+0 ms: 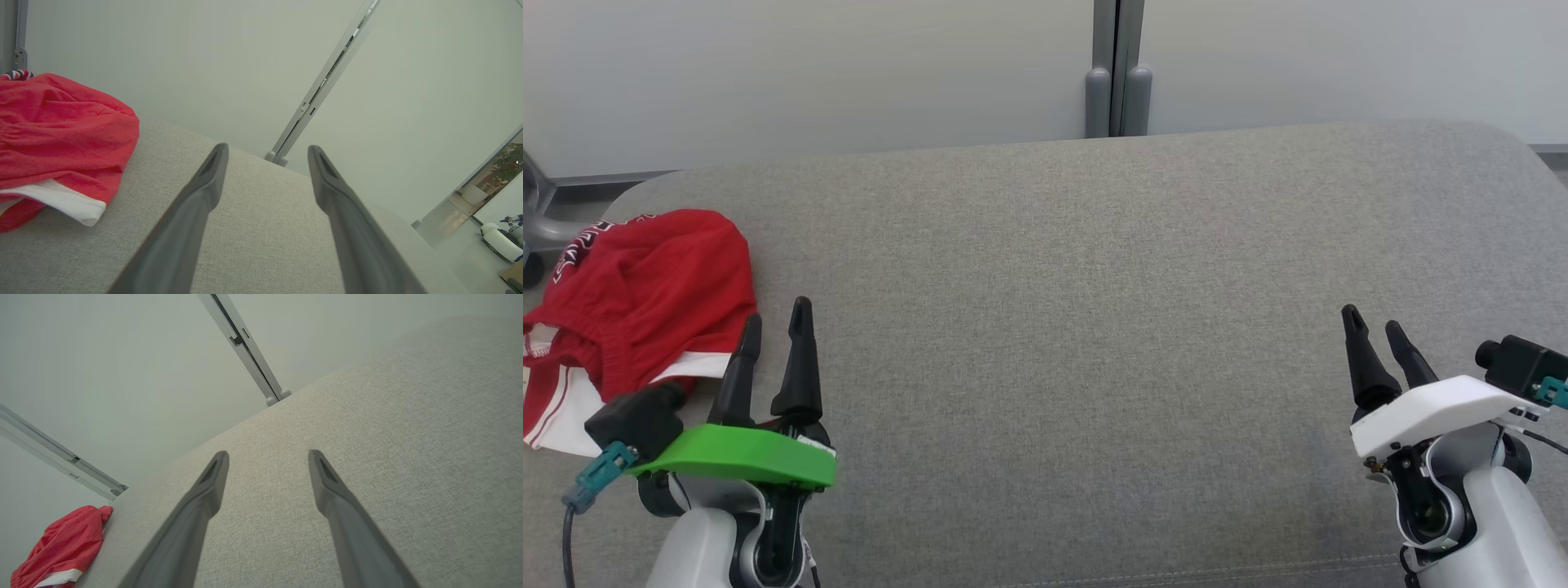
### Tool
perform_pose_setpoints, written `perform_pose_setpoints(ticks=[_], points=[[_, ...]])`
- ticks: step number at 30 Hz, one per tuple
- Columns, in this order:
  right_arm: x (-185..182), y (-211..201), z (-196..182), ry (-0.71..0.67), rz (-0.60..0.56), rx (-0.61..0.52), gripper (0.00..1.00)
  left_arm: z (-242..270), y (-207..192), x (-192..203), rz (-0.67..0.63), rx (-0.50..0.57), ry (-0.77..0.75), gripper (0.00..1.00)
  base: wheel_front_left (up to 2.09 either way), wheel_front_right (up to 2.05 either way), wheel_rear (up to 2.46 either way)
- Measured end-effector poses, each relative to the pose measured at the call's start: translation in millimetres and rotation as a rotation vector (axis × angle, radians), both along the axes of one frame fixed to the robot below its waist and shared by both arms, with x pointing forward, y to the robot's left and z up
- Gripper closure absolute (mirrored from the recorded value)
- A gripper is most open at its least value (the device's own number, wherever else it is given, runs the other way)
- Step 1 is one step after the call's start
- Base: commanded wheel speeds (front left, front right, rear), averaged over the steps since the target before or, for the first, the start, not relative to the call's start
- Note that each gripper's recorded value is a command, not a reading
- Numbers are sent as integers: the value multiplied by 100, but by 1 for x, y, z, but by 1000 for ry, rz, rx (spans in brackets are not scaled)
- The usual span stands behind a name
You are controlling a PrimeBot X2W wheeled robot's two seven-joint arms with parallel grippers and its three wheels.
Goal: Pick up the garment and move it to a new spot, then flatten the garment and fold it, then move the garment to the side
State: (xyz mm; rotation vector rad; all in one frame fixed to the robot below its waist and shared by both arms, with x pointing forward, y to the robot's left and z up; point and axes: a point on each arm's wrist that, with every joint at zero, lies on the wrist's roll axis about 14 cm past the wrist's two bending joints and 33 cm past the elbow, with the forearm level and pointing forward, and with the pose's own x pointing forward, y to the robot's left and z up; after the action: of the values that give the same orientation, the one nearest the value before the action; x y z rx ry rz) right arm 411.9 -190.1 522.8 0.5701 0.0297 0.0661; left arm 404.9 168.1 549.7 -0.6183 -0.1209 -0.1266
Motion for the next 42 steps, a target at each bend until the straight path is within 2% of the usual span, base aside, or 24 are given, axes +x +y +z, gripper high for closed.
perform_pose_setpoints(ticks=[19,42], points=[[-4,23,1,-47,68,-265,0,-22,1,-4,-7,271,80,0,0,0,0],[-15,27,21,-148,50,-439,0,-30,13,-11,33,418,139,0,0,0,0]])
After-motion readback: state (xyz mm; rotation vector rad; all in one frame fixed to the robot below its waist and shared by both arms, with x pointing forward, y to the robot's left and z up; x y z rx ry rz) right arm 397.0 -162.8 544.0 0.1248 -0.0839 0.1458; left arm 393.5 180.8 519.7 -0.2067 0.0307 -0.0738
